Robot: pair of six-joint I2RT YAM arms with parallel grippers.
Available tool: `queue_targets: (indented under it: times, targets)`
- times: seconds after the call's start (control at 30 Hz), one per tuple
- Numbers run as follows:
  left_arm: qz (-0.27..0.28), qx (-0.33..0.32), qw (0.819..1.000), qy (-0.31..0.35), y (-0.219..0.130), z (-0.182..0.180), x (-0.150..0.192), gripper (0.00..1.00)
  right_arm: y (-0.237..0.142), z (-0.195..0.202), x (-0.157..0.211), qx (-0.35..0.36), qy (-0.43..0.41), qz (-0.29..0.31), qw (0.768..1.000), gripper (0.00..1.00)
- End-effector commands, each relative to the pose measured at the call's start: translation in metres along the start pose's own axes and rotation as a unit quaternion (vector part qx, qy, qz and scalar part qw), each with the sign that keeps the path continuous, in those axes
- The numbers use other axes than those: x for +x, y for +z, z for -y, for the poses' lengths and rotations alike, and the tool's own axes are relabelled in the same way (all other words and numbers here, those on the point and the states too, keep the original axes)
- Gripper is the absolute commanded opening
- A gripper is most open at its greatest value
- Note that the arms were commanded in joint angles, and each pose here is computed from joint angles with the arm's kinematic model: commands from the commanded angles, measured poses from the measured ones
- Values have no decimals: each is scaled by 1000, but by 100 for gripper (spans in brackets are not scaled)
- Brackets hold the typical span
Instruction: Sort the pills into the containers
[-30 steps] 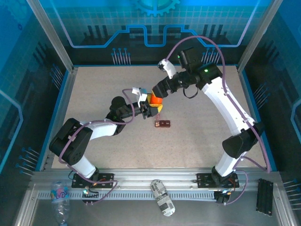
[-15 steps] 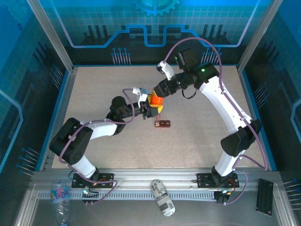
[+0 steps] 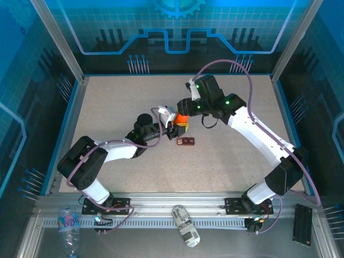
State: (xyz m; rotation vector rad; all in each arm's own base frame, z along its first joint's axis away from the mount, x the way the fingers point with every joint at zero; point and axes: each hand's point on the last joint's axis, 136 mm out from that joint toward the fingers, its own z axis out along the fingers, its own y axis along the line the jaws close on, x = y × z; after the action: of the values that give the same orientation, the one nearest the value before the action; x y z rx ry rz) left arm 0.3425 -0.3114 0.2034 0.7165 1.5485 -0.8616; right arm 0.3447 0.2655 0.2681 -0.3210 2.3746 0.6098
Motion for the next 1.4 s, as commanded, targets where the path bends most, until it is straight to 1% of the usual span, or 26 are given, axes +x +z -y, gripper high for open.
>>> queue_targets:
  times: [0.0,0.07,0.13,0.23,0.3,0.4,0.47,0.57,0.67,0.77,0.83,0.97,1.17,1.37]
  targets:
    - [119,-37,986,110,-9,12,-75,0,24,-11,5,3,55,12,998,37]
    - [122,-44,985,110,-10,11,-76,0,26,-12,5,0,57,10,998,39]
    - [121,-46,986,108,-9,10,-74,0,23,-13,0,-6,57,12,998,43]
    - [121,-49,986,103,-10,8,-69,0,6,-13,-19,-35,57,44,997,59]
    - [120,-49,987,97,-11,6,-67,0,-15,-14,-34,-64,50,74,994,66]
    - [119,-45,988,86,-14,4,-67,0,-51,-11,-50,-99,28,132,986,73]
    - [118,-36,990,75,-17,3,-67,0,-72,-6,-57,-120,16,161,980,74]
    - [120,-5,991,60,-21,5,-68,0,-94,-1,-60,-148,-10,168,975,75]
    - [119,31,991,46,-25,10,-72,0,-105,-5,-57,-159,-74,145,974,79]
    - [113,59,991,30,-26,14,-73,0,-104,-16,-45,-173,-151,80,970,82]
    - [108,72,991,26,-25,17,-72,0,-102,-22,-34,-179,-185,41,965,83]
    - [104,81,991,21,-24,19,-72,0,-93,-32,-28,-165,-247,13,955,84]
    - [102,82,991,21,-24,19,-72,0,-73,-32,-27,-157,-250,-20,955,84]
    - [100,83,991,21,-24,19,-70,0,-58,-39,-17,-176,-251,-47,951,82]
